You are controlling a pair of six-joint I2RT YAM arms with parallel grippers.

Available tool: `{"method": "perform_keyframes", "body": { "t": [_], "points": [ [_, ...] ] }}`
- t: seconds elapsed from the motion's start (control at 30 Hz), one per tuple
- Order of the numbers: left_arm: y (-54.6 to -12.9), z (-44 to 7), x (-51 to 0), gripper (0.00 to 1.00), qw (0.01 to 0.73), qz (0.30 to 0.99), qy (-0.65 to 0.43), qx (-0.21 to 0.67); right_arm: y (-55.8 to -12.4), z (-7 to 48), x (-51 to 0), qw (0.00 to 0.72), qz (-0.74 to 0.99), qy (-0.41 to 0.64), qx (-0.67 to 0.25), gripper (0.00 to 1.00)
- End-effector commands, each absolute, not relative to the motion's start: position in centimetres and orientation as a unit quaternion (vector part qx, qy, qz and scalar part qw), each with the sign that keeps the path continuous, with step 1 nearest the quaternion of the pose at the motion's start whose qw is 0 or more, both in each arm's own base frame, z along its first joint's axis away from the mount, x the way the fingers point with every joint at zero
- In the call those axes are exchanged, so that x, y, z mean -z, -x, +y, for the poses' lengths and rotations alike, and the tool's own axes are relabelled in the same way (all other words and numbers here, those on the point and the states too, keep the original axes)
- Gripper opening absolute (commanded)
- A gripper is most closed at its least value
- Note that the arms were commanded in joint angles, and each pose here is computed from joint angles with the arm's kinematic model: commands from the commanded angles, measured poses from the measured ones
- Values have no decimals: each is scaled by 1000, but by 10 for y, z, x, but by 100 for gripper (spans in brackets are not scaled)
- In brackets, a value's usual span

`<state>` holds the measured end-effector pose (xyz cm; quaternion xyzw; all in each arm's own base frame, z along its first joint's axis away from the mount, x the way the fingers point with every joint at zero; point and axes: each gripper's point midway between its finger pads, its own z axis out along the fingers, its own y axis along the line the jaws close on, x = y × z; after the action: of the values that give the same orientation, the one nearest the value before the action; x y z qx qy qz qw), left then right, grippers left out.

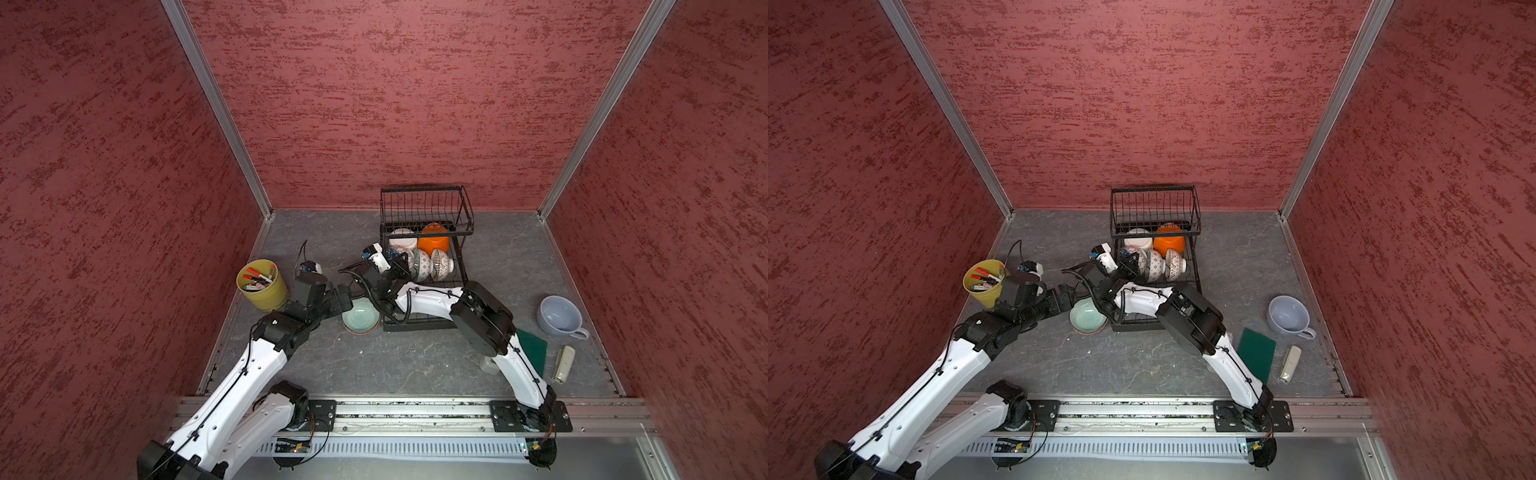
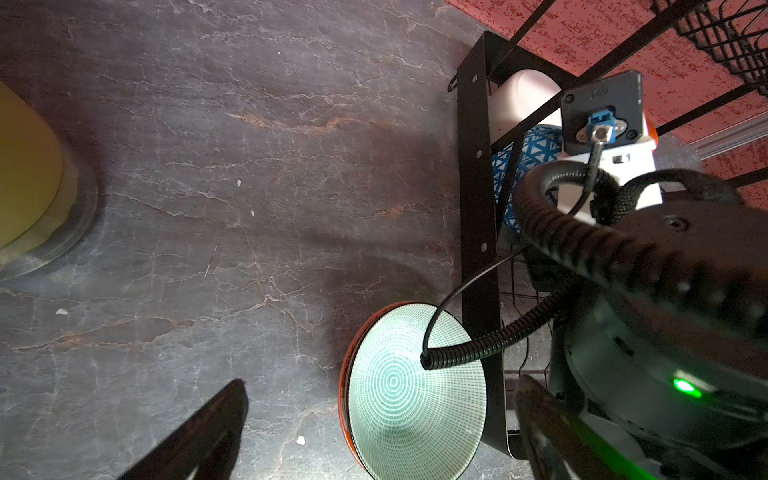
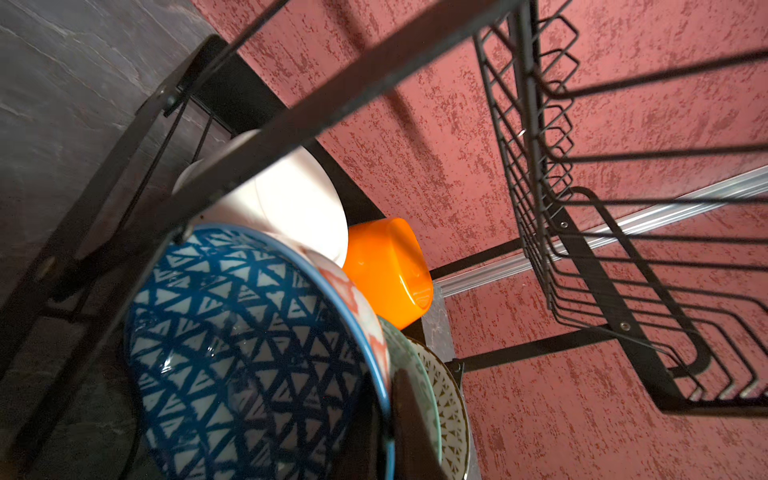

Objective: Load the bowls into the dish rack
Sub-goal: 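Lower the blue-patterned bowl upright against the green-patterned bowl with the right gripper, then open the right gripper and withdraw it from the rack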

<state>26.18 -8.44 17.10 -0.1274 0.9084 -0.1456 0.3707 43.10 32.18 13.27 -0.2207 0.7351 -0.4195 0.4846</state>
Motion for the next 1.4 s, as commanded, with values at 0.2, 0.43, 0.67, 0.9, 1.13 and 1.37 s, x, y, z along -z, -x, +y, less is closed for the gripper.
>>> {"method": "perform_keyframes", "body": {
  "t": [0.2, 0.43, 0.67, 0.9, 1.13, 1.37],
  "points": [
    [-261, -84, -173, 100, 370, 909, 124, 147, -420, 347, -103, 467, 746, 273, 388, 9],
    [-261, -84, -171, 100, 369, 910, 123, 146, -420, 348, -107, 469, 747, 270, 387, 13],
    [-260, -83, -171, 100, 369, 910, 123, 145, -420, 349, -111, 472, 747, 266, 385, 16],
    [-260, -83, -169, 100, 367, 911, 125, 144, -420, 351, -117, 477, 759, 255, 361, 18],
    [-258, -82, -167, 100, 365, 911, 126, 142, -417, 350, -121, 479, 773, 242, 339, 25],
    [-257, -81, -168, 100, 367, 910, 127, 143, -416, 349, -126, 480, 775, 237, 335, 33]
  ]
}}
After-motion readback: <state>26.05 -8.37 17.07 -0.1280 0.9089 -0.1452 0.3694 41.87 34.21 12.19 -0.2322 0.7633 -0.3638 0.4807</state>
